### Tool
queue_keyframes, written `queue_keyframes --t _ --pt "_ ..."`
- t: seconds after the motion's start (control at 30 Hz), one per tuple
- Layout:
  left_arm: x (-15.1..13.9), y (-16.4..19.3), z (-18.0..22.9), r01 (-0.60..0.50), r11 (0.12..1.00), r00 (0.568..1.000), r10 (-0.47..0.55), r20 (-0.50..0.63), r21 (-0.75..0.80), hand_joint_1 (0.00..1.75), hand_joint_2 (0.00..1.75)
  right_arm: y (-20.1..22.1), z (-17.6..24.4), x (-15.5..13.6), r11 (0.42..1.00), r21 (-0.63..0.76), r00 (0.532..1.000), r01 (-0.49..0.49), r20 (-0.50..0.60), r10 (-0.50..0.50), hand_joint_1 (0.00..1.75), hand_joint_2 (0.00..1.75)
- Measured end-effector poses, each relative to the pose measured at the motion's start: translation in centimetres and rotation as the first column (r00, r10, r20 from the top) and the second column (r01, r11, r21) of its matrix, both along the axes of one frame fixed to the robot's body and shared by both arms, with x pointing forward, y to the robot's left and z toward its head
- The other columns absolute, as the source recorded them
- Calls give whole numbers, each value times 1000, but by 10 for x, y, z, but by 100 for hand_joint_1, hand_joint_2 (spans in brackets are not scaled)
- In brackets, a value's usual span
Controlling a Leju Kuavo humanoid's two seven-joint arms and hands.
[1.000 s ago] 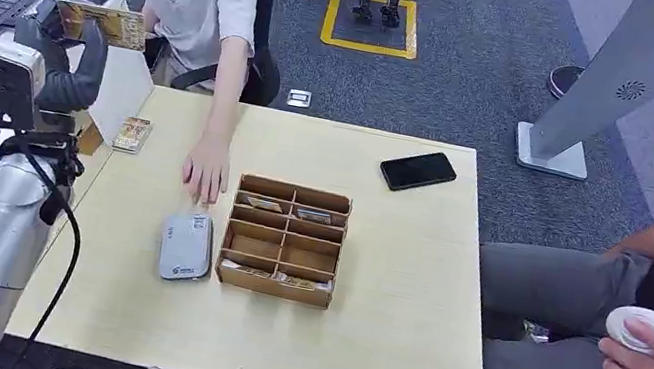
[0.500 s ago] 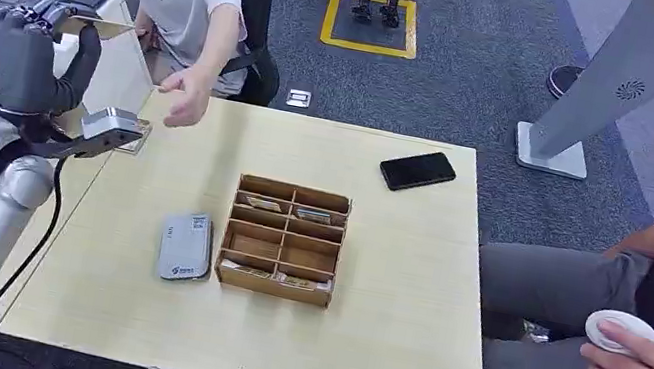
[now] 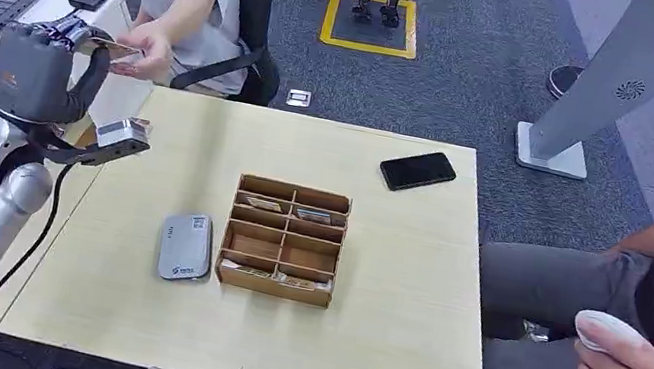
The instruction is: Pass the card to the sensor for recognition and then transmit it.
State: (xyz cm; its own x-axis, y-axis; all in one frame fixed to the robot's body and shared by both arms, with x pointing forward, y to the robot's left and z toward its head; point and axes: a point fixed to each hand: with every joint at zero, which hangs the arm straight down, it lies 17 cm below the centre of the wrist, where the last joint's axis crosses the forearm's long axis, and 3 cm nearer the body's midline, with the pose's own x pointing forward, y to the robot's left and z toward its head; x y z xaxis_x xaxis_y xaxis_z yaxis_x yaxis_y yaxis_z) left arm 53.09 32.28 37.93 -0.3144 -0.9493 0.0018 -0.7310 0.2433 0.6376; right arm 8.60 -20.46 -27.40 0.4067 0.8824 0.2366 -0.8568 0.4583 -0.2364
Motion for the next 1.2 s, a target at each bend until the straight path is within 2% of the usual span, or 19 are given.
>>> queue_keyframes --t 0.5,0.53,0.67,0.83,0.93,1.2 --pt "8 -8 -17 1 1000 998 0 -61 11 175 175 -1 0 3 1000 -3 1000 11 12 -11 0 175" --pt "9 -8 -17 1 1000 998 0 -62 11 0 175 -1 0 3 1000 -3 1000 11 12 -11 0 175" --pt "11 -6 -20 15 1000 996 -17 -87 -27 0 175 -1 0 3 1000 -2 1000 15 12 -15 0 175" --pt "28 -9 -44 47 990 964 -80 -255 -133 0 175 -1 0 3 999 -3 999 36 12 -35 0 175" --pt "33 -12 -54 55 984 943 -106 -314 -169 0 175 -2 0 2 999 -5 999 43 9 -43 0 175" --pt "33 -16 -52 70 976 938 -134 -318 -205 0 175 -2 0 1 999 -7 999 46 7 -46 0 175"
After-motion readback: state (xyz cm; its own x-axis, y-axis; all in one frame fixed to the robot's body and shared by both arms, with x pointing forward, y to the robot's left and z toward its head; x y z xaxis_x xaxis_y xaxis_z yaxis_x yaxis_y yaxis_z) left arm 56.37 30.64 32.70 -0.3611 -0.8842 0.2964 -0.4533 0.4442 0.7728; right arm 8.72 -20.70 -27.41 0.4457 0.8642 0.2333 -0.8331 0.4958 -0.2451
